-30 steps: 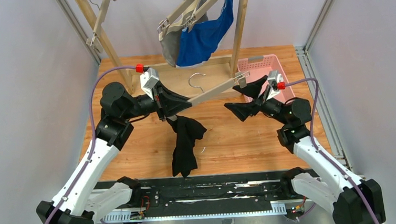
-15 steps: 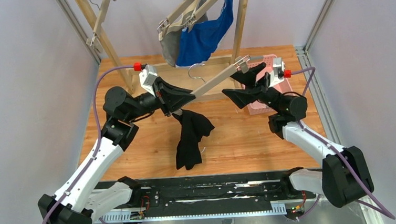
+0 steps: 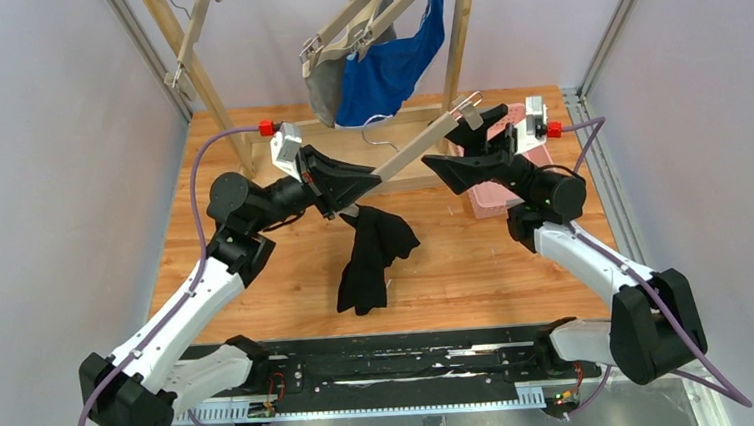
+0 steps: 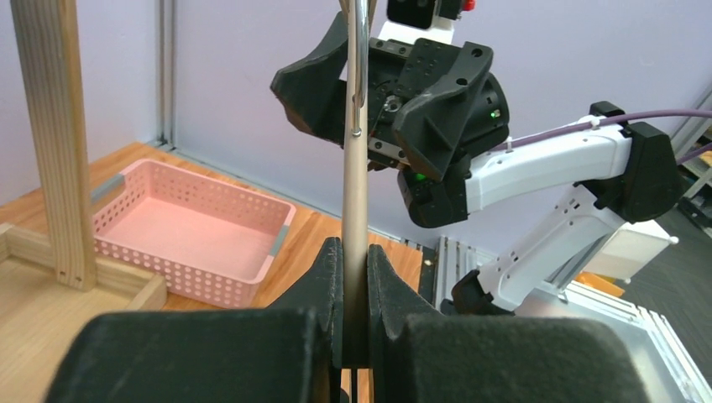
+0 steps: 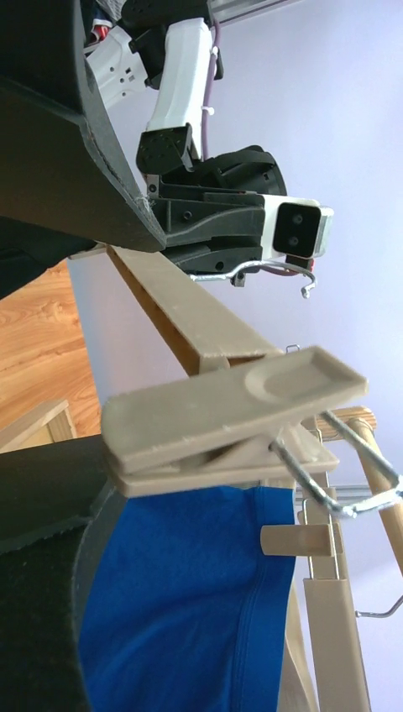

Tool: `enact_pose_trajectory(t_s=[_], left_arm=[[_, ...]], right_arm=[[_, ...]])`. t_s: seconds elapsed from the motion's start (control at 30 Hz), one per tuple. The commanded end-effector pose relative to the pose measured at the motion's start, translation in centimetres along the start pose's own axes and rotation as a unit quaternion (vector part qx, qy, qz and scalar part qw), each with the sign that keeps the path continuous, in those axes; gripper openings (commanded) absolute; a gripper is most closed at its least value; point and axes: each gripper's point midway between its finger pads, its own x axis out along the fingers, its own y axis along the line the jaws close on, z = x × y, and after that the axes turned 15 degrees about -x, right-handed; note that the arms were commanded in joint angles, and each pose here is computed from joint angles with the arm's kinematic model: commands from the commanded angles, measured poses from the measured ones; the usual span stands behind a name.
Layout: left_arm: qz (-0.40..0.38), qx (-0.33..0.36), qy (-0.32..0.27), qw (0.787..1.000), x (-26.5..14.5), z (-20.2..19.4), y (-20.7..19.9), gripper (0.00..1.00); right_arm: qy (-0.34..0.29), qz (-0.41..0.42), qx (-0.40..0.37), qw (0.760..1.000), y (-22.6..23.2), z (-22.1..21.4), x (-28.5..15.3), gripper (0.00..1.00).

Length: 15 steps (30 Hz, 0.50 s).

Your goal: Remove the underwear clipped to the hanger

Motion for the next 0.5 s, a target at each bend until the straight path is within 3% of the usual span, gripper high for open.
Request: enact_pose_trajectory(t_s=[0.0, 0.13, 0.47], left_arm=[[-0.041, 0.011, -0.049, 0.998, 0.43, 1.39, -1.79, 0.0], [-0.067, -0.001, -0.084, 0.994, 0.1, 1.8, -2.62, 0.0], [-0.09, -0.038, -0.1, 0.99, 0.81, 0.91, -2.16, 0.0]], right_arm=[[-0.029, 0.02, -0.011, 0.999, 0.67, 1.43, 1.14, 0.77], [-0.031, 0.018, -0.012, 0.999, 0.59, 1.44, 1.26, 0.77], [-0.03, 0.026, 0.001, 0.999, 0.46, 1.04, 2.08, 0.71]])
